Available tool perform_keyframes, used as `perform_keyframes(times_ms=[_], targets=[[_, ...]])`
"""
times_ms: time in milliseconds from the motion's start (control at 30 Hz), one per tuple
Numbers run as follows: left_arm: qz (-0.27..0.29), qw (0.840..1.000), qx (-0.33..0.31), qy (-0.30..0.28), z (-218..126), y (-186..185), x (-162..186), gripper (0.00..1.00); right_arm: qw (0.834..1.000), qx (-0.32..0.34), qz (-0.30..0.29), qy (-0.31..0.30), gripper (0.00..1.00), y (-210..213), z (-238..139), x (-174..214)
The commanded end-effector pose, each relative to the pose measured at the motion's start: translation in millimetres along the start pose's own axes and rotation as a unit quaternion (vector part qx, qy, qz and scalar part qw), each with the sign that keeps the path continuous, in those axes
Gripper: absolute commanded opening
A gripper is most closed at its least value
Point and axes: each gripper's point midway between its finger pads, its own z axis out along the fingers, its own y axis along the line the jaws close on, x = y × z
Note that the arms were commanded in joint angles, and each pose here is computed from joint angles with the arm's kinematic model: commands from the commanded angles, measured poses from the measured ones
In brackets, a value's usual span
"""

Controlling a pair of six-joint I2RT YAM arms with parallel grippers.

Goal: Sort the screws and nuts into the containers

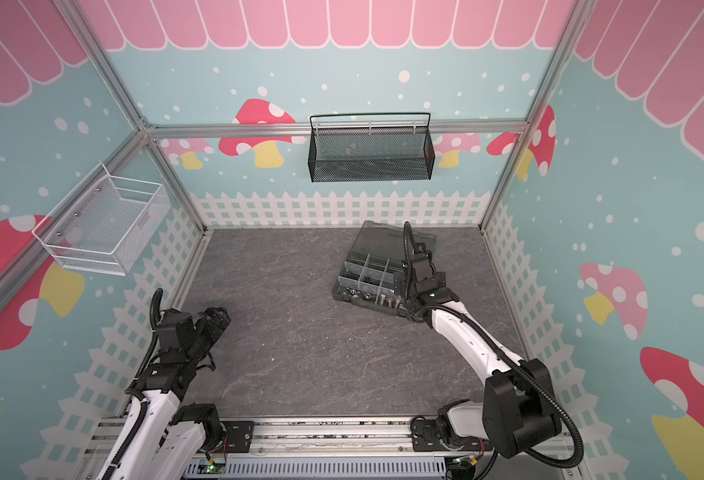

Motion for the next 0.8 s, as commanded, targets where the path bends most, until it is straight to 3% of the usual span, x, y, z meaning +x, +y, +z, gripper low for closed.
perform_keyframes(times_ms=[0,200,467,633,767], targets=[[0.031,0.999,0.037,-0.014,2,-25,-10,1.00,0.997,0.053,0.041,-0.025,0.98,-26,-1,-5],[0.116,0.992,0.028,-0.051,10,-51,-13,1.00,0.992,0.105,0.043,-0.056,0.98,-52,3,15],[0.198,0.971,0.064,-0.113,20,-82,-22,1.00,0.980,0.114,0.029,-0.162,0.98,-69,-11,23],[0.245,0.947,0.106,-0.178,13,-88,-28,1.00,0.964,0.097,0.051,-0.242,0.98,-83,-27,29],[0.298,0.923,0.101,-0.220,9,-85,-33,1.00,0.955,0.099,0.068,-0.272,0.98,-97,-29,40]])
